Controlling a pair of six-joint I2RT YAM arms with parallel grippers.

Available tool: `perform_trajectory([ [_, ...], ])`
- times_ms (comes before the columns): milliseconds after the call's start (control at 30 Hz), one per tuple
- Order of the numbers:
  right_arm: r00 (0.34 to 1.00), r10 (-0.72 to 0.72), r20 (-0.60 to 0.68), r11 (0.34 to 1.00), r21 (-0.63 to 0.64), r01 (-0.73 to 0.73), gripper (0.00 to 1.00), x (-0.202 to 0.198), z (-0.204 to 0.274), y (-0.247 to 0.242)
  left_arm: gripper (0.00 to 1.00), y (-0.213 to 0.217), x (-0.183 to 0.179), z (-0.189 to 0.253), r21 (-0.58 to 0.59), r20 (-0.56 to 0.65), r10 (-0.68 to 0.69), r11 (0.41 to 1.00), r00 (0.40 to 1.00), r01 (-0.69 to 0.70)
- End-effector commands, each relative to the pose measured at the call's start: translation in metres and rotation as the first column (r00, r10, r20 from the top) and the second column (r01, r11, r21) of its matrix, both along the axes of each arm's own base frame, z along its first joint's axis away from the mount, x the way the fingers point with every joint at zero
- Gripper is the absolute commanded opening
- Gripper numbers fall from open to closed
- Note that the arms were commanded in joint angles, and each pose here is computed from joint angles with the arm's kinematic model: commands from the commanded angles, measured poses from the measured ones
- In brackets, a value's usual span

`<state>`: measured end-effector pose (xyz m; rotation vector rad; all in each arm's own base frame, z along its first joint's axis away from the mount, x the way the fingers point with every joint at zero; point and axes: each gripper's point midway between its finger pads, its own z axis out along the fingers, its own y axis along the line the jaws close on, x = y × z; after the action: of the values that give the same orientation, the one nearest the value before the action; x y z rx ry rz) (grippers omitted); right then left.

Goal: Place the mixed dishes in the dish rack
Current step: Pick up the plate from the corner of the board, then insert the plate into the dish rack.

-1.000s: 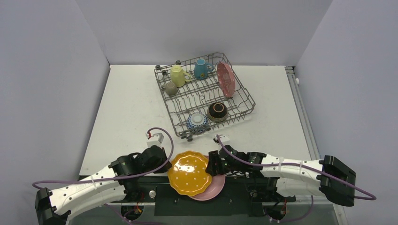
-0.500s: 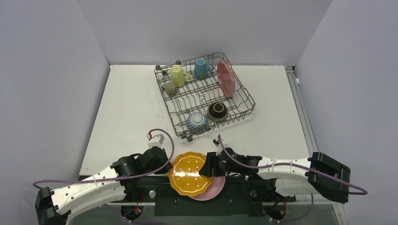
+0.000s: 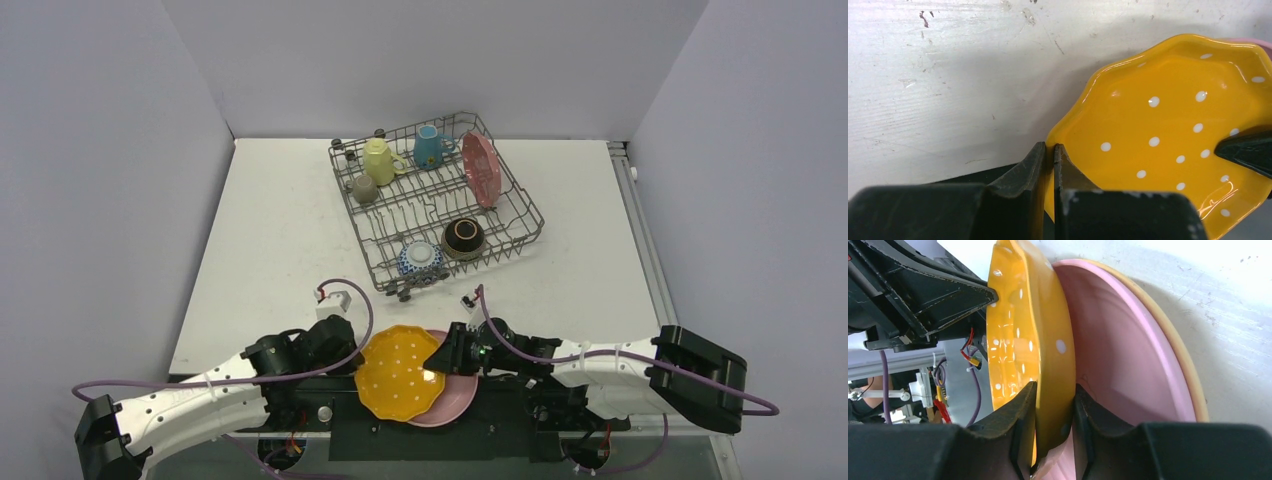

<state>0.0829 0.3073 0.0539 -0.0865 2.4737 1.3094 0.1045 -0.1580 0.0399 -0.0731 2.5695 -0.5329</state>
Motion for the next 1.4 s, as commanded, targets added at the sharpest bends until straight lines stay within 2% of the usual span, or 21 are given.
perform_trajectory([
  [0, 0.998, 0.043, 0.051, 0.992, 0.118, -0.048, 0.05, -0.004, 0.026, 0.013, 0.00, -0.030, 0.007, 0.021, -0.129, 0.034, -0.029, 0.991, 0.999, 0.033],
  [33, 0.998, 0.038, 0.057, 0.991, 0.123, -0.045, 0.00, -0.003, 0.029, 0.014, 0.00, -0.030, 0.007, 0.022, -0.132, 0.036, -0.030, 0.991, 0.999, 0.034],
  [333, 0.991, -0.023, 0.135, 0.988, 0.156, 0.002, 0.00, 0.008, 0.057, 0.003, 0.00, -0.035, 0.010, 0.038, -0.155, 0.064, -0.043, 0.987, 0.997, 0.053],
  [400, 0.988, -0.035, 0.153, 0.987, 0.160, 0.011, 0.00, 0.010, 0.064, -0.001, 0.04, -0.036, 0.012, 0.045, -0.162, 0.077, -0.044, 0.985, 0.996, 0.056],
  [467, 0.984, -0.050, 0.173, 0.986, 0.162, 0.021, 0.00, 0.013, 0.071, -0.005, 0.09, -0.038, 0.014, 0.057, -0.175, 0.098, -0.044, 0.983, 0.994, 0.061],
  [533, 0.979, -0.063, 0.194, 0.986, 0.162, 0.031, 0.00, 0.015, 0.078, -0.009, 0.21, -0.037, 0.017, 0.066, -0.176, 0.117, -0.039, 0.983, 0.992, 0.060],
  [633, 0.971, -0.077, 0.225, 0.984, 0.175, 0.037, 0.00, 0.019, 0.092, -0.013, 0.33, -0.035, 0.019, 0.076, -0.175, 0.138, -0.039, 0.983, 0.990, 0.063],
  [667, 0.972, -0.077, 0.224, 0.986, 0.160, 0.042, 0.00, 0.019, 0.090, -0.015, 0.41, -0.035, 0.020, 0.081, -0.178, 0.150, -0.038, 0.982, 0.988, 0.065],
  [800, 0.964, -0.087, 0.252, 0.987, 0.151, 0.050, 0.00, 0.023, 0.100, -0.019, 0.62, -0.037, 0.024, 0.098, -0.185, 0.185, -0.049, 0.979, 0.982, 0.084],
  [1000, 0.947, -0.112, 0.301, 0.987, 0.142, 0.071, 0.00, 0.033, 0.125, -0.030, 0.84, -0.039, 0.029, 0.125, -0.178, 0.252, -0.083, 0.975, 0.964, 0.130],
  [1167, 0.930, -0.134, 0.342, 0.988, 0.116, 0.099, 0.00, 0.043, 0.144, -0.045, 0.96, -0.038, 0.032, 0.149, -0.167, 0.308, -0.116, 0.971, 0.944, 0.173],
  [1367, 0.907, -0.137, 0.399, 0.991, 0.057, 0.125, 0.00, 0.055, 0.169, -0.065, 0.96, -0.036, 0.033, 0.171, -0.140, 0.354, -0.164, 0.964, 0.921, 0.226],
])
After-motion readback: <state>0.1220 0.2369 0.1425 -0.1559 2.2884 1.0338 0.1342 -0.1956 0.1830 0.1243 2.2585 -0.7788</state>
